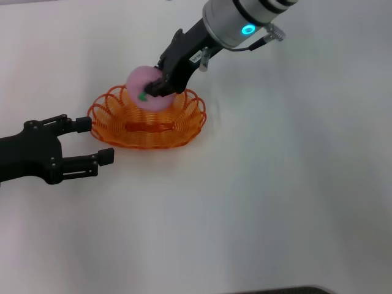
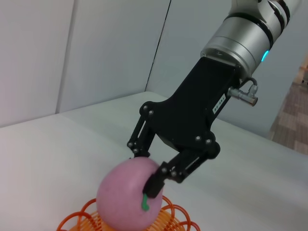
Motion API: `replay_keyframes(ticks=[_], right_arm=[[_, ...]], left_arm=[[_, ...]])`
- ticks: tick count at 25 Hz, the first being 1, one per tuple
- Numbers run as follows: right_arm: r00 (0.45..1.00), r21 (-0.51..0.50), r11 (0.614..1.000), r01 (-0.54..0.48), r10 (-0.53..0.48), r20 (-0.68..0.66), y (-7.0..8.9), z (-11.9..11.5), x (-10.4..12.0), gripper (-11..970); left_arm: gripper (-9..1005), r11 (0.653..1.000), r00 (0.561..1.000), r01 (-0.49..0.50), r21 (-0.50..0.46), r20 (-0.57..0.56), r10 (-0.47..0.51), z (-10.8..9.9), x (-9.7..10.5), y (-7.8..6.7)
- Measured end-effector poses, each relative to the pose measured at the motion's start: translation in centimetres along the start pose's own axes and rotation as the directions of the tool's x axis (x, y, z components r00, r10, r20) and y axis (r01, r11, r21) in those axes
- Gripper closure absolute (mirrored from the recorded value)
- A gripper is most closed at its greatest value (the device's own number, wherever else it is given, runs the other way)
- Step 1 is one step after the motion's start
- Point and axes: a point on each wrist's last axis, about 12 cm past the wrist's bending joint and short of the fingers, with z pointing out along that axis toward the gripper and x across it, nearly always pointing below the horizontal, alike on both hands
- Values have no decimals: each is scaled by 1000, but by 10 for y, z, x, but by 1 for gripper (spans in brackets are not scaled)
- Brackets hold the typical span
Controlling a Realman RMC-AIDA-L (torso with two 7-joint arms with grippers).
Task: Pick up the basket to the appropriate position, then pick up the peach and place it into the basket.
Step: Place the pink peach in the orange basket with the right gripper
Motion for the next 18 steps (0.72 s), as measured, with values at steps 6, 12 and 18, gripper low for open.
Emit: replay_keyframes(ticks=[6,12,18], right_arm=[[1000,-18,1000,-2,2,9,1,-1,2,588],[999,-45,999,-25,27,44,4,-6,7,408],[988,-60,997,-55,63,138,5,-32,25,186]], left_arm=[[131,1000,1000,1,0,1,-1,0,0,0],[131,1000,1000,6,1,7,-6,-2,1,-1],[131,1000,1000,15,-10,19,-15,-7,1,-1]])
